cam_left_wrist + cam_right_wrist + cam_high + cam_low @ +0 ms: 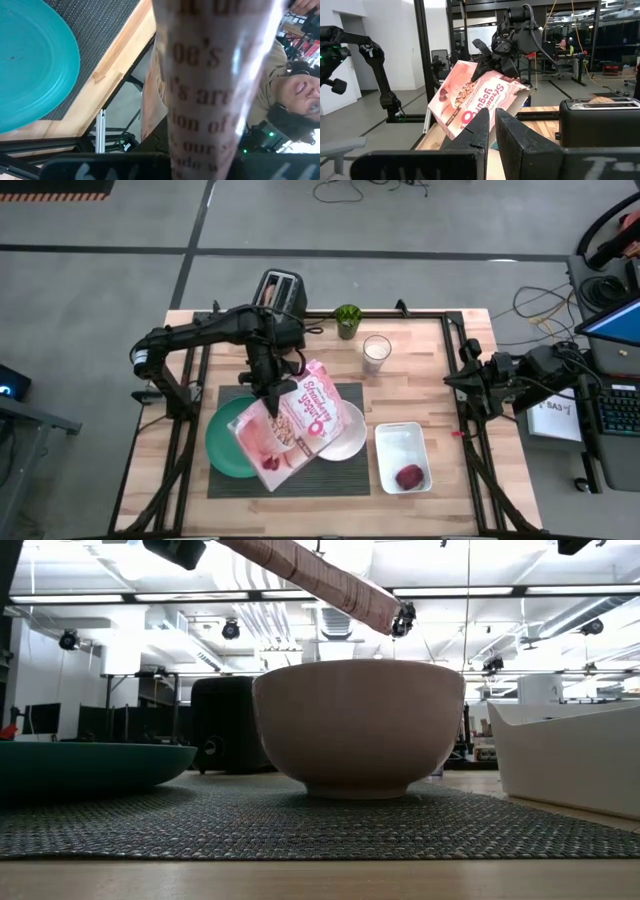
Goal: Arrange a breakfast setting
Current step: Pour the cereal into the white bowl
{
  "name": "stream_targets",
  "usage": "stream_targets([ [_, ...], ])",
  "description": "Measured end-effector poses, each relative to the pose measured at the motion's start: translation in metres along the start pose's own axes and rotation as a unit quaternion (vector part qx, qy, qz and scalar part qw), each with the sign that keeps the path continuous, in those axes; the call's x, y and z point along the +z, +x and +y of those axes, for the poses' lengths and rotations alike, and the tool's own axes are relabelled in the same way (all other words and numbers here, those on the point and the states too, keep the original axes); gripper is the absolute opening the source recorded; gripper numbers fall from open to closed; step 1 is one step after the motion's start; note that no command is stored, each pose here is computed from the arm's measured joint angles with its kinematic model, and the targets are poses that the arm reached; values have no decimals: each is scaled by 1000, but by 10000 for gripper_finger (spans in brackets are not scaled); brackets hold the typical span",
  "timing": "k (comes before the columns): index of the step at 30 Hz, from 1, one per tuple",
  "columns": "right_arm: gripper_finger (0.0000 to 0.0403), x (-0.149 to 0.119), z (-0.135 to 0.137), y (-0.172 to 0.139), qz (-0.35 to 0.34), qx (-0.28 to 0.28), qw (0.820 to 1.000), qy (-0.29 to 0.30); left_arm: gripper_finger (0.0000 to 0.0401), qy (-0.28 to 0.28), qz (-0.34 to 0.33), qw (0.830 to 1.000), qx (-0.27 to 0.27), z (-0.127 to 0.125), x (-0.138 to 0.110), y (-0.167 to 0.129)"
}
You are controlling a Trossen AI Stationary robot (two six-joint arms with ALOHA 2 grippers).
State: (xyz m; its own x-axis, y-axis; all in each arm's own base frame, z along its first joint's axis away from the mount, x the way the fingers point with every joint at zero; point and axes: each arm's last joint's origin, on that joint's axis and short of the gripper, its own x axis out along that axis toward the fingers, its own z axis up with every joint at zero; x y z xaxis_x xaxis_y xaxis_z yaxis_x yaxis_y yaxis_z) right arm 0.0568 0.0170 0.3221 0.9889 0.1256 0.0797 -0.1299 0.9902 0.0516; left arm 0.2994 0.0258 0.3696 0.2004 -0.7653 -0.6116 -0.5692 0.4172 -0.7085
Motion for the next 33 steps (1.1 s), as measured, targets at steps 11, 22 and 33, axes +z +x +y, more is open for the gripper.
stream_targets([
  [11,22,0,0,0,0,0,1000,0,0,-10,35,999,-14,-1,-3,11],
  [22,22,0,0,0,0,0,1000,0,0,-49,59,997,-24,8,-1,18],
  [33,22,0,0,0,0,0,1000,0,0,-51,51,997,-18,7,-5,15],
])
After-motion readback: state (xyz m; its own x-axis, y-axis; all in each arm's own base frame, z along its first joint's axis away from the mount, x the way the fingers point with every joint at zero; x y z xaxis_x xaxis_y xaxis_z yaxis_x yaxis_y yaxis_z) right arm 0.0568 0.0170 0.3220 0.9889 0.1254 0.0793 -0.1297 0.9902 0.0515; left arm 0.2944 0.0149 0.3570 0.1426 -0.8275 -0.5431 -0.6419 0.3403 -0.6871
